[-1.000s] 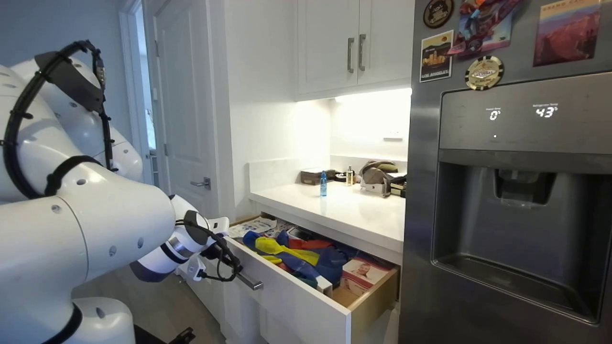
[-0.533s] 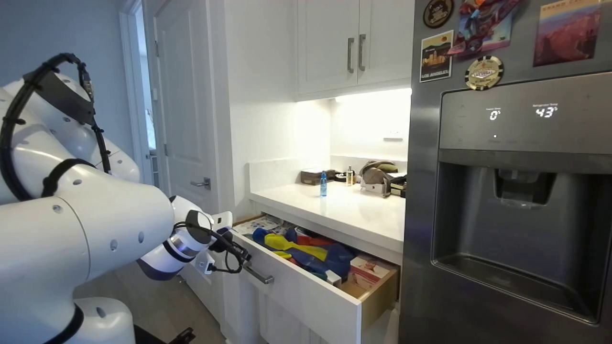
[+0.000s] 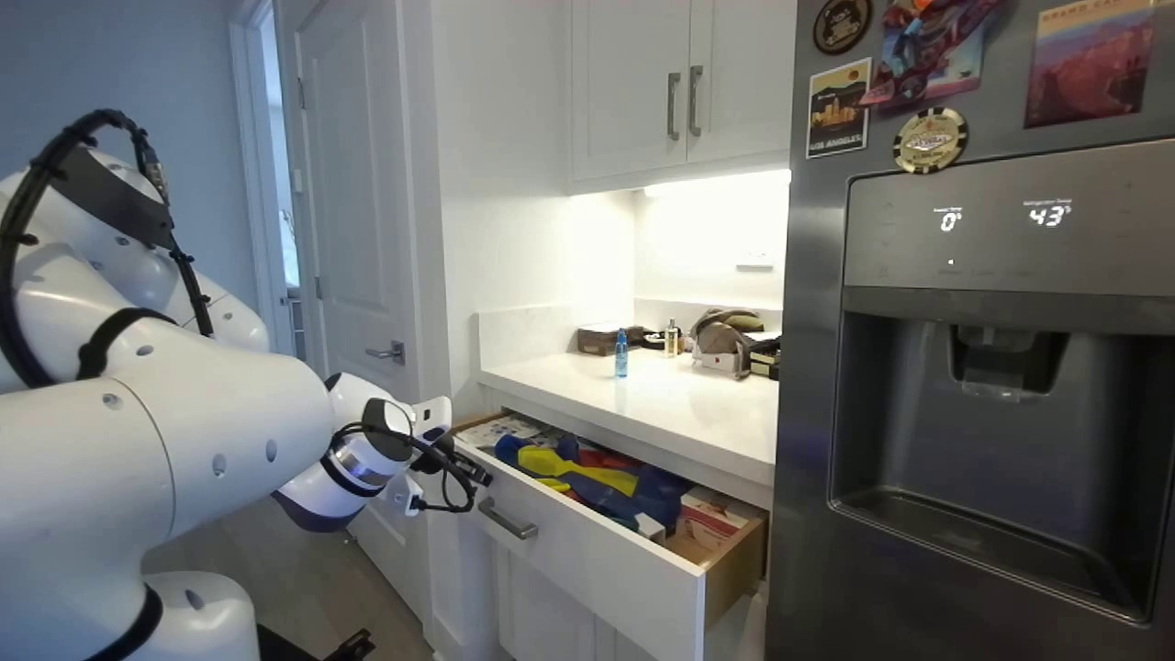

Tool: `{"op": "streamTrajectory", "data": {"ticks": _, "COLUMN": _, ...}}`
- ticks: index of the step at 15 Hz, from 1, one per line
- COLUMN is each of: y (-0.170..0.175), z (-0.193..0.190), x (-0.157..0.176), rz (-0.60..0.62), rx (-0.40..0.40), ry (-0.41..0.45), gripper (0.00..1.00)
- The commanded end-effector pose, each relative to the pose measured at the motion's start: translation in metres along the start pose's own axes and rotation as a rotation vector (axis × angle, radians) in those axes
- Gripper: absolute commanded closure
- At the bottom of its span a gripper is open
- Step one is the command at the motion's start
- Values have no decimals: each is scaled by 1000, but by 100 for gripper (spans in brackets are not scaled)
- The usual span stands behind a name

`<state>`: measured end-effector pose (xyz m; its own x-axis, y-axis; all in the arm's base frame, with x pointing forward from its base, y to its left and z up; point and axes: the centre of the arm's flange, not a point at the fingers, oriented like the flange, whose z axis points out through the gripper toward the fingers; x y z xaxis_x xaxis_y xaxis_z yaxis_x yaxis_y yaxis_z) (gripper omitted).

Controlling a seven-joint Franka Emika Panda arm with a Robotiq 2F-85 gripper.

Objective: Push the drawer closed

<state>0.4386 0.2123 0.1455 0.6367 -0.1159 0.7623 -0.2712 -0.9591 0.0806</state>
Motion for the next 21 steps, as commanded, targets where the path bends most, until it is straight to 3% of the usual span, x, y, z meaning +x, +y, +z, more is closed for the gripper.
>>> {"op": "streamTrajectory", "data": {"ticks": 1, "y": 18, "z": 31, "x": 12, "rz": -21, "rx": -13, "ry": 40, "gripper": 99}}
{"op": "streamTrajectory", "data": {"ticks": 9, "y": 31, "z": 89, "x": 49, "rz": -18, "rx": -30, "ry": 56, "gripper": 99}}
{"op": "streamTrajectory", "data": {"ticks": 21, "y": 54, "z": 217, "x": 121, "rz": -39, "rx": 34, "ry": 14, "gripper": 99}}
